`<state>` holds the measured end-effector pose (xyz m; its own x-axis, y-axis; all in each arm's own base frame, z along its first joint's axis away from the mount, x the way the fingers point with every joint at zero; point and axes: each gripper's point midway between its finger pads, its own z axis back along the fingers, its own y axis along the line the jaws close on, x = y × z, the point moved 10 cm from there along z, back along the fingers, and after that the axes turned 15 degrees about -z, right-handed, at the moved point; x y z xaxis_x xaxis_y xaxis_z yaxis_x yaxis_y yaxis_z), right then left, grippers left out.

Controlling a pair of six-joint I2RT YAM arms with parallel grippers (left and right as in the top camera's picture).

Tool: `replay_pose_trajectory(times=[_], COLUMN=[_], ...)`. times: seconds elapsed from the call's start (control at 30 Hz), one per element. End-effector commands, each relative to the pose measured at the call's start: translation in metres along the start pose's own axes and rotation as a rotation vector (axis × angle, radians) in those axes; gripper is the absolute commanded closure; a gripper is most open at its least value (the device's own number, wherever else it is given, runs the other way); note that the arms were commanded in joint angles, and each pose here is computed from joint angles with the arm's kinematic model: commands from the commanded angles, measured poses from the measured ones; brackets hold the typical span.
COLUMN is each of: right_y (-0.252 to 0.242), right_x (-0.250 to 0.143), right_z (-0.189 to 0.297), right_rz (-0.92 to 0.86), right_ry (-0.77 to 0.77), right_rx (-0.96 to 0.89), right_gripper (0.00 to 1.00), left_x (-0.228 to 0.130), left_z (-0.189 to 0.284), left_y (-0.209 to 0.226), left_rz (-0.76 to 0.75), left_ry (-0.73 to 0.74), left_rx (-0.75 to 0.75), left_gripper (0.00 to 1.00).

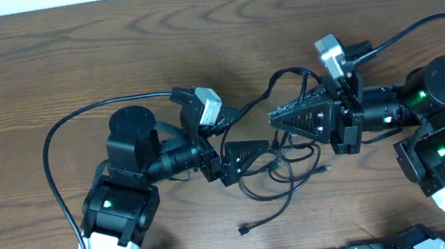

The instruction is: Untangle cables

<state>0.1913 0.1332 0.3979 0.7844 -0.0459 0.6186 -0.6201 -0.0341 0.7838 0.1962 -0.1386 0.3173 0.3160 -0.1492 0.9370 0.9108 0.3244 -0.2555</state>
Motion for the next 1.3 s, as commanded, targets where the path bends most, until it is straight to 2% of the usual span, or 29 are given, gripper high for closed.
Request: replay_pose_trajectory(times=[0.0,0.23,0.53,0.73,1.0,1.23,1.27], right_y=[0.008,0.006,0.010,0.010,0.011,0.011,0.011], right_x=[0.001,0.003,0.003,0.003,0.004,0.005,0.005], right_z=[-0.001,-0.002,-0.002,-0.003,-0.002,-0.002,-0.002], right_rz=[0.008,0.004,0.015,0.011,0.022,0.028,0.028], right_ry=[-0.009,-0.026,-0.011,-0.009,-0.019,-0.037,-0.038], right_rx=[0.011,0.001,0.021,0.023,0.023,0.017,0.017], right_gripper=[0.99,0.99,0.99,0.99,0.99,0.99,0.99], left_x=[0.003,0.003,-0.017,-0.022,-0.014,-0.020,-0.021], left_z=[-0.006,-0.036,-0.064,-0.082,-0.096,-0.108,-0.109], left_y=[0.001,-0.009,0.018,0.028,0.013,0.004,0.004], left_rz=[0.027,-0.028,0.034,0.046,-0.022,-0.026,-0.025], left_ry=[0.007,0.012,0.091,0.084,0.035,0.059,0.061], left_rx=[-0.016,-0.117,-0.005,-0.037,-0.113,-0.124,-0.125], left_gripper=[0.02,0.02,0.02,0.02,0.02,0.01,0.05])
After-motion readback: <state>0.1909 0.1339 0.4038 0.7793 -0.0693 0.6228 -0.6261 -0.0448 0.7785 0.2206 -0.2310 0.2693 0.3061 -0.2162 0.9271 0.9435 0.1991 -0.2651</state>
